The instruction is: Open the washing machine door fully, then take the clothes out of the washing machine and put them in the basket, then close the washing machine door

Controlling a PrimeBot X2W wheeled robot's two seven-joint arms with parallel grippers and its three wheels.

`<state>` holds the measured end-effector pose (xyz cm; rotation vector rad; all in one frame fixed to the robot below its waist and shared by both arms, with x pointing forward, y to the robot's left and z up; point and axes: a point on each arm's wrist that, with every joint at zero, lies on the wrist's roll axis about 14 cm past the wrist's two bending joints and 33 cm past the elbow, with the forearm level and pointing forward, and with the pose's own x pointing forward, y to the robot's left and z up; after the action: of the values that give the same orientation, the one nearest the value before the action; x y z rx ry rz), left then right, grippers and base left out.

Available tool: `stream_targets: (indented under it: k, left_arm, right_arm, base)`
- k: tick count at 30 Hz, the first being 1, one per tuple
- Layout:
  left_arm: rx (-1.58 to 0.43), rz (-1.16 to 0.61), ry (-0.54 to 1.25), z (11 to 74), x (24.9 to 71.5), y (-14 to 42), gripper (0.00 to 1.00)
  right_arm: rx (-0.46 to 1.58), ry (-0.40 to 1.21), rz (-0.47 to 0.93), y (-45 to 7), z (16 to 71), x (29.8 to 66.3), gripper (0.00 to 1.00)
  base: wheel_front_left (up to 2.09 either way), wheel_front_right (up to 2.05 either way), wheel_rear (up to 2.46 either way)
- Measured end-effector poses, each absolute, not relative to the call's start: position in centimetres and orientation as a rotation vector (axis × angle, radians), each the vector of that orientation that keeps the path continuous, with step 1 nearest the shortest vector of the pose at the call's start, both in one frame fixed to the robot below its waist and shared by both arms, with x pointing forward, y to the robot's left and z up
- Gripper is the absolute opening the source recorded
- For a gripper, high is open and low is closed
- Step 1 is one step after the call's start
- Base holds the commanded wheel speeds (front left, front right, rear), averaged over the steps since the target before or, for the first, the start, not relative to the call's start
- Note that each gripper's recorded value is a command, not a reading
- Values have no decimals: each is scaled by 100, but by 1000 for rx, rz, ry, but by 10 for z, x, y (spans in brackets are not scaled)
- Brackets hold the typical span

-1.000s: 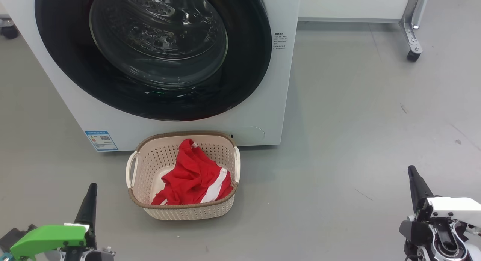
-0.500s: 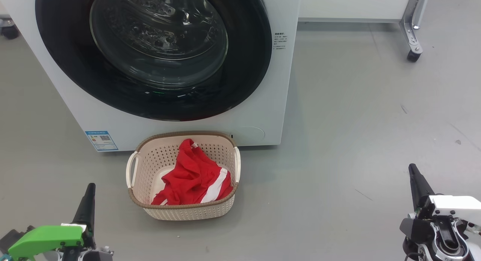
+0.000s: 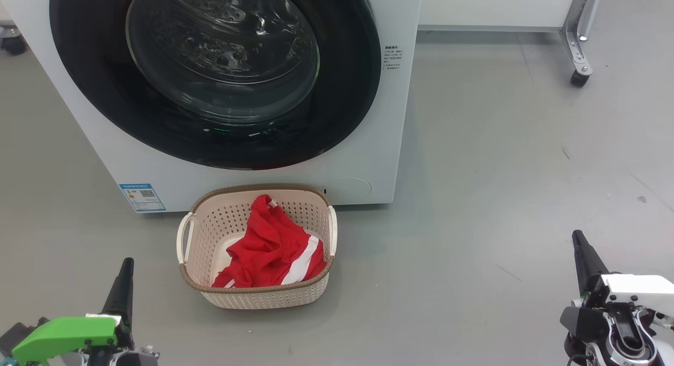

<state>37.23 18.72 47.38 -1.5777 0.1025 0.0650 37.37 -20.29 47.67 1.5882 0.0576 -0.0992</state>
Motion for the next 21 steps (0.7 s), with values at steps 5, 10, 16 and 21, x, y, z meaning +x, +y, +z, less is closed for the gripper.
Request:
stream_targets:
  k: [5, 10, 16, 21]
  left_arm:
    - [-1578, 66, 103, 473, 372, 187, 0]
    - [-1579, 67, 103, 473, 372, 187, 0]
    - [-1579, 64, 100, 474, 373, 187, 0]
    - [-1580, 64, 99, 475, 374, 187, 0]
  right_arm:
    - [1588, 58, -100, -203, 476, 374, 0]
    - [1588, 55, -98, -203, 477, 374, 0]
    - [1588, 55, -99, -203, 477, 374, 0]
    - [1588, 55, -99, -203, 476, 374, 0]
  base:
    - [0, 0, 0]
    - [0, 0, 0]
    - [0, 0, 0]
    - [0, 0, 0]
